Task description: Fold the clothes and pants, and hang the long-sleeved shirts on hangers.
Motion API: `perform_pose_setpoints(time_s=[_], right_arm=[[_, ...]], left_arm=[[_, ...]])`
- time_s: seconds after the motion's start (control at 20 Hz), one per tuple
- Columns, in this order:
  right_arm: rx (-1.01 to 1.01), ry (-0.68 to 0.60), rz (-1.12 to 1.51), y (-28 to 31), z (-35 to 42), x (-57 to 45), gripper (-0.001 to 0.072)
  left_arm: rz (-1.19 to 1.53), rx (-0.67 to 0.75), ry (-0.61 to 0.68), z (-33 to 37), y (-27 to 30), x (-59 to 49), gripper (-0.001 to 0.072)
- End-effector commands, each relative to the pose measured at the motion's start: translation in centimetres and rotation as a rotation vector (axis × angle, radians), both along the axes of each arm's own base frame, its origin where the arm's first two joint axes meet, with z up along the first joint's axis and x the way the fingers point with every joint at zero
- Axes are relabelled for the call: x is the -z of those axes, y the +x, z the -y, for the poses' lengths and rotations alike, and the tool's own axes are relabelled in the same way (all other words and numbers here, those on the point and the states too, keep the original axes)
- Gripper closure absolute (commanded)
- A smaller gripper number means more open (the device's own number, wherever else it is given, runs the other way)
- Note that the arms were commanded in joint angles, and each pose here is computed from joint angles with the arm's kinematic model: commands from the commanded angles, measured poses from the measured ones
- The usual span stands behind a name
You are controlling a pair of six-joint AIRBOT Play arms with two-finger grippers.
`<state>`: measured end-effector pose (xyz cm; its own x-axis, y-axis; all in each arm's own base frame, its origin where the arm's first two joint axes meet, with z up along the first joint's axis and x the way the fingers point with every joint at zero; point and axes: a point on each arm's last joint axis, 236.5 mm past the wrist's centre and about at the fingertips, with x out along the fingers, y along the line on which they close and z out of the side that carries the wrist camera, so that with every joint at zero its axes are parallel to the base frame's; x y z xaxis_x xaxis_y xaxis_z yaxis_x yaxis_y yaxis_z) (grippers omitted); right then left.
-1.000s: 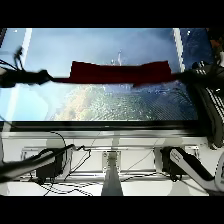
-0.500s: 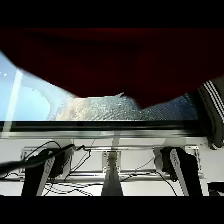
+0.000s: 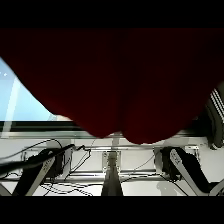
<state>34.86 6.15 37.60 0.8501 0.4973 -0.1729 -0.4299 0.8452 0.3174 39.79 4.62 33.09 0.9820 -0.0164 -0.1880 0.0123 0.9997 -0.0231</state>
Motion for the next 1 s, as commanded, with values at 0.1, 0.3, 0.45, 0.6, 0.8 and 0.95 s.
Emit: perform_pose_setpoints(time_s=[0.1, 0.3, 0.45, 0.6, 0.8, 0.95], right_arm=[[-0.072, -0.006, -0.469, 11.0, -1.4, 19.4, 0.0699], [0.062, -0.045, -0.572, 17.9, 0.9, 30.7, 0.0698], [0.118, -0.049, -0.629, 19.8, 2.3, 36.2, 0.0699], [0.103, -0.077, -0.684, 19.3, 2.4, 38.7, 0.0699], [0.057, -0.216, -0.784, 16.6, 3.3, 41.0, 0.0699], [-0.001, -0.278, -0.994, 11.7, 3.6, 43.2, 0.07]], left_arm=[[-0.437, 0.13, -0.058, 2.7, 11.1, 21.1, 0.0692], [-0.481, 0.102, -0.061, 3.7, 15.5, 29.4, 0.0692], [-0.497, 0.086, -0.057, 3.8, 16.6, 32.5, 0.0691], [-0.53, 0.09, -0.064, 3.6, 16.2, 33.5, 0.0691], [-0.675, 0.152, -0.033, 4.0, 13.5, 35.9, 0.0691], [-0.83, 0.209, 0.046, 3.9, 10.4, 38.2, 0.0692]])
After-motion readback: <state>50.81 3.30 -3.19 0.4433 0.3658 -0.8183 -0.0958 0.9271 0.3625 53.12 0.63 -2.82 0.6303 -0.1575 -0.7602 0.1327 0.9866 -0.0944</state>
